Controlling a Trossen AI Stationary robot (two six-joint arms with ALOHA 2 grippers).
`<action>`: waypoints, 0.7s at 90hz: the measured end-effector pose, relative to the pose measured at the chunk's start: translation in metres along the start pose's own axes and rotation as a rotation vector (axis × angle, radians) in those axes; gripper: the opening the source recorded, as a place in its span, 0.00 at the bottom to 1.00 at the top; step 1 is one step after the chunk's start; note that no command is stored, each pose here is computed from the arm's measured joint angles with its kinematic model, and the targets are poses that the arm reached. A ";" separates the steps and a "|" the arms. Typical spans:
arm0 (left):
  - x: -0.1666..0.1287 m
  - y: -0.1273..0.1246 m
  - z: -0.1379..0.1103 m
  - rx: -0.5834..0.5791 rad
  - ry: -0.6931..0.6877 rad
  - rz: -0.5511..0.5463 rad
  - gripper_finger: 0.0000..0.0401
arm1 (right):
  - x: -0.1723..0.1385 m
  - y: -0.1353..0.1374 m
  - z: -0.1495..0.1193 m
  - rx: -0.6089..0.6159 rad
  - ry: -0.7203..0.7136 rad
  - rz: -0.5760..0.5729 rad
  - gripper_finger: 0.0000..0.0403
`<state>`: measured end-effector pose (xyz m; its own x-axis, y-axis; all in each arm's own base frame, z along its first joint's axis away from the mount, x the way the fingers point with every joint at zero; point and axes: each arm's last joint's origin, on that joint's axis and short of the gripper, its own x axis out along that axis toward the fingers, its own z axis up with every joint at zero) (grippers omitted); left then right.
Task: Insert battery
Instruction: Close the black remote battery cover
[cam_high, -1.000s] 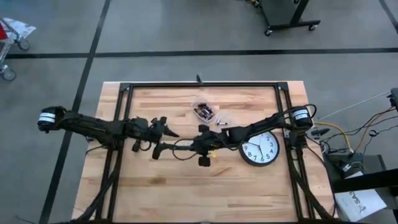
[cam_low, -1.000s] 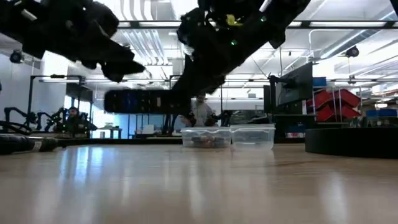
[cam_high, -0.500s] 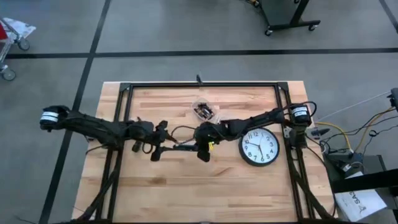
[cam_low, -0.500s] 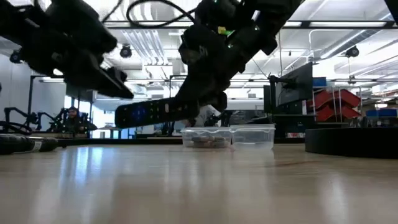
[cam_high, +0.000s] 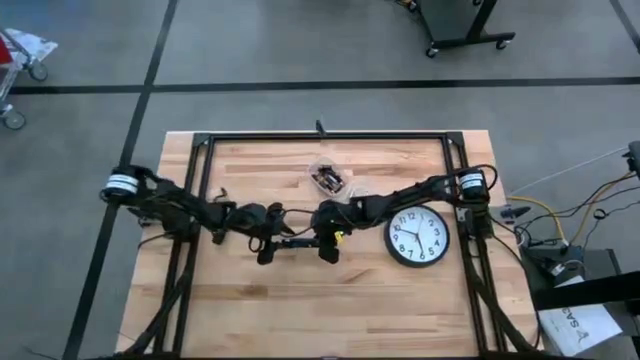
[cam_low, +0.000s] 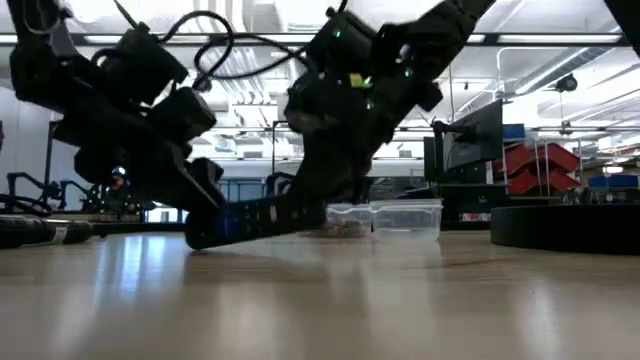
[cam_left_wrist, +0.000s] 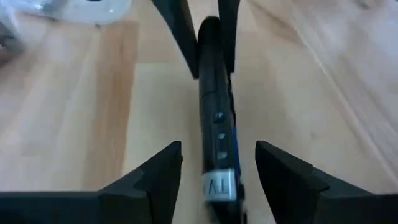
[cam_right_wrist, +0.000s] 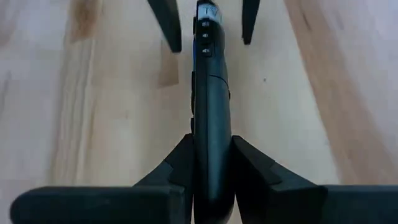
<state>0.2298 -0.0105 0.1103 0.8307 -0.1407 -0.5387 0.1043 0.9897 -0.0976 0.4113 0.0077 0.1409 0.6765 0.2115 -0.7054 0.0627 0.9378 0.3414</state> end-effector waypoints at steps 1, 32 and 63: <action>0.000 0.000 -0.001 -0.002 0.005 0.000 0.42 | 0.001 0.000 -0.001 0.003 0.002 0.000 0.14; 0.008 0.001 -0.011 -0.035 0.053 -0.010 0.14 | 0.008 -0.003 -0.005 -0.042 0.016 -0.001 0.22; 0.008 0.001 -0.011 -0.079 0.055 -0.010 0.33 | 0.009 -0.003 -0.002 -0.084 -0.026 -0.020 0.30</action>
<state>0.2304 -0.0108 0.0970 0.7986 -0.1534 -0.5820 0.0669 0.9836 -0.1674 0.4155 0.0068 0.1324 0.6946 0.1862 -0.6949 0.0157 0.9618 0.2734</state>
